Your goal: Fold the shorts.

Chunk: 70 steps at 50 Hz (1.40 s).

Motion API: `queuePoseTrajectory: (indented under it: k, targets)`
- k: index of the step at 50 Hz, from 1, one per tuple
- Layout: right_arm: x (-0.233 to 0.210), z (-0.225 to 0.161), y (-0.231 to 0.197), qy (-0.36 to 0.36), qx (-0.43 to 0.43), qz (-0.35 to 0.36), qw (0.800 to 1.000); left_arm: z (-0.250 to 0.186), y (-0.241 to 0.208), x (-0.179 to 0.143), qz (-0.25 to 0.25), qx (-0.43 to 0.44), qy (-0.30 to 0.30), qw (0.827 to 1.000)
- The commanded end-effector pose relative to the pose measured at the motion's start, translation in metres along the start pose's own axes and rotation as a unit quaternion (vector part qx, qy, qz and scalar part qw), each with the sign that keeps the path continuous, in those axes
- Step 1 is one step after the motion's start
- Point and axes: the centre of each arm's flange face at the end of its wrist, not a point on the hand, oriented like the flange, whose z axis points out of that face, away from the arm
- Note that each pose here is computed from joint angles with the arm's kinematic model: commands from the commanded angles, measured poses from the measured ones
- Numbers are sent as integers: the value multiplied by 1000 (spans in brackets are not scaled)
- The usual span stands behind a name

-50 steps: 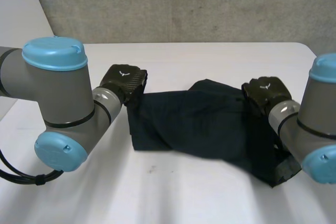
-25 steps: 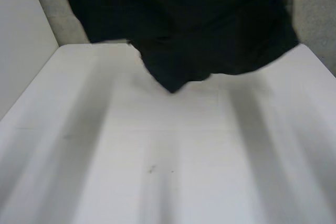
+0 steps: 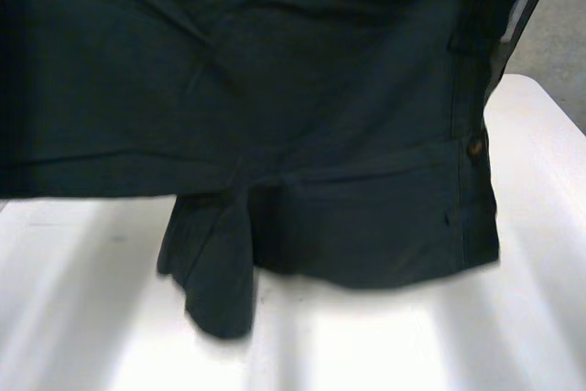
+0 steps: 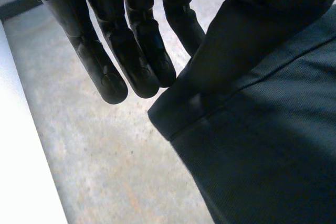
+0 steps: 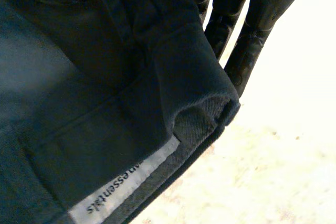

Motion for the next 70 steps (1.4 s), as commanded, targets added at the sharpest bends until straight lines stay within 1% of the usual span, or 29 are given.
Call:
queuePoseTrajectory:
  k: [1,6,7,9,10,12,14,16,18,23,25,26,29,30,34,37,41,42,46,48,52,55,57,60,61,64,65,68,70]
  targets:
    - [-18,35,72,-37,-99,17,994,22,87,18,20,-109,21,994]
    - [-26,54,111,-48,-140,26,989,32,160,38,31,-188,43,981]
    - [-30,63,129,-53,-155,31,986,37,183,45,38,-206,49,977]
    - [-34,72,146,-55,-164,32,984,42,207,51,44,-223,54,972]
    - [-37,82,164,-54,-173,34,983,46,231,58,51,-238,60,968]
    - [-40,90,182,-49,-179,36,982,50,253,65,58,-248,65,965]
    - [-41,104,204,-29,-175,30,984,58,285,74,71,-256,68,962]
    - [-39,115,217,-6,-165,24,986,63,304,80,82,-256,71,961]
    - [-37,133,229,30,-131,12,991,75,326,84,99,-245,60,963]
    - [-40,163,244,69,-42,-6,997,108,343,87,143,-176,20,974]
    - [-43,169,253,72,-33,-8,997,114,347,91,159,-152,18,975]
    - [-48,171,266,66,-43,-8,997,116,352,96,175,-140,21,974]
    - [-58,172,283,51,-71,-19,996,110,361,113,197,-134,41,970]
    - [-67,169,291,37,-96,-27,994,99,366,129,211,-140,61,966]
    - [-76,158,288,9,-142,-35,989,75,368,159,223,-163,104,955]
    - [-74,150,277,1,-158,-32,987,72,363,154,218,-186,105,952]
    - [-61,133,247,-1,-167,-27,986,68,336,139,172,-222,90,955]
    - [-59,124,234,-10,-166,-27,986,64,324,135,143,-234,90,957]
    - [-61,97,209,-49,-166,-25,985,49,287,122,77,-256,85,960]
    - [-62,86,204,-71,-169,-19,983,39,274,118,58,-267,85,958]
    - [-55,57,209,-104,-205,-1,973,6,242,109,32,-292,94,951]
    - [-51,33,219,-124,-240,11,963,-30,218,113,23,-308,120,944]
    - [-50,16,223,-134,-255,7,958,-60,204,117,17,-321,146,936]
    - [-49,0,234,-144,-273,-5,951,-92,193,121,13,-333,172,927]
    - [-48,-9,245,-151,-286,-15,946,-112,186,124,7,-339,190,921]
    - [-49,-21,260,-163,-295,-29,941,-139,180,129,-3,-348,214,913]
    - [-51,-27,268,-169,-296,-40,939,-155,180,133,-10,-355,229,906]
    - [-56,-32,275,-175,-290,-51,940,-176,182,139,-15,-368,250,895]
    - [-58,-34,281,-173,-282,-62,942,-190,187,145,-11,-384,269,883]
